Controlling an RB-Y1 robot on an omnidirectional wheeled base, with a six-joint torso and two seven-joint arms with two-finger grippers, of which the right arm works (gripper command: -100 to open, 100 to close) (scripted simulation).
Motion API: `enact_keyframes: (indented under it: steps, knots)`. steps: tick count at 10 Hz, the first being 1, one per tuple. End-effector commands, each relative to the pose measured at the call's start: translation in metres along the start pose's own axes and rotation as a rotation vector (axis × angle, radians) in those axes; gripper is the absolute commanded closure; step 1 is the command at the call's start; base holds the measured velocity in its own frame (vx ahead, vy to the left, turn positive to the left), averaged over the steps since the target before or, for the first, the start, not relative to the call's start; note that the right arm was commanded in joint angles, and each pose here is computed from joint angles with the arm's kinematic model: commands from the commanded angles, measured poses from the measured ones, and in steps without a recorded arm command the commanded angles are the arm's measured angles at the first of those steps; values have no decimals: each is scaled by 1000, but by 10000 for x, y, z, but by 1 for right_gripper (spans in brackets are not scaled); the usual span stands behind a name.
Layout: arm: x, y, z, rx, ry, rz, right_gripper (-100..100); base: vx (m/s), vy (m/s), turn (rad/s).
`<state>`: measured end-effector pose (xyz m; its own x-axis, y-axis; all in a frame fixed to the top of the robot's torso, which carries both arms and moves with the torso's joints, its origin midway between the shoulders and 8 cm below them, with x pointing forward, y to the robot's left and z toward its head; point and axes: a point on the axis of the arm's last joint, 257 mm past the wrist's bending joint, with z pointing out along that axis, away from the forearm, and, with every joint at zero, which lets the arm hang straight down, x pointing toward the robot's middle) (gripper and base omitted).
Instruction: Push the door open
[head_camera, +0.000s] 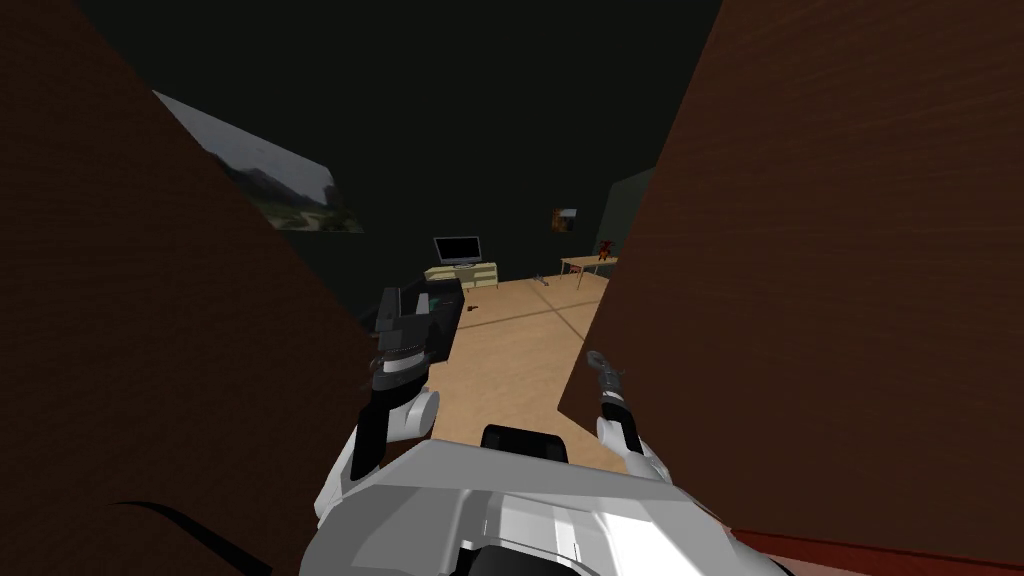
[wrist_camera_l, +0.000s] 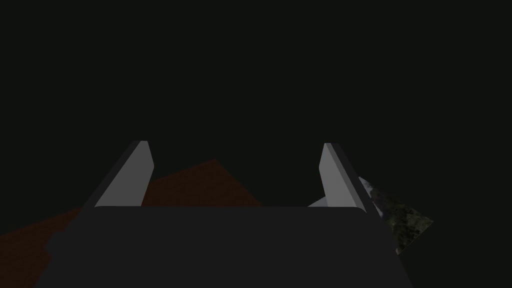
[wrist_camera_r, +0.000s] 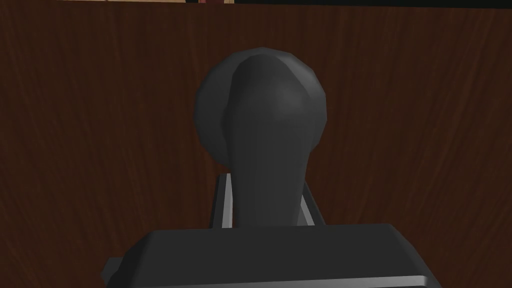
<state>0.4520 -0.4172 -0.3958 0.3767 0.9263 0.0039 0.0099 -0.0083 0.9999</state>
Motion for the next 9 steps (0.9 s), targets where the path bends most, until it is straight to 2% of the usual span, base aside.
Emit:
enact_keyframes:
  steps: [1,5,6,7,9]
  knots:
    - [-196,32,14,-10,-35,-5,100,201,47,-79]
    - [-471,36,-5,-11,-98,-4,100,204,9,-42]
    - [-471,36,-5,-11,-98,-4,100,133,22,-47]
    - [-598,38,-19,-11,-127,-4,100,195,50,-57]
    - [-713,40,-34,-12,-154,-3,100,214,44,-76]
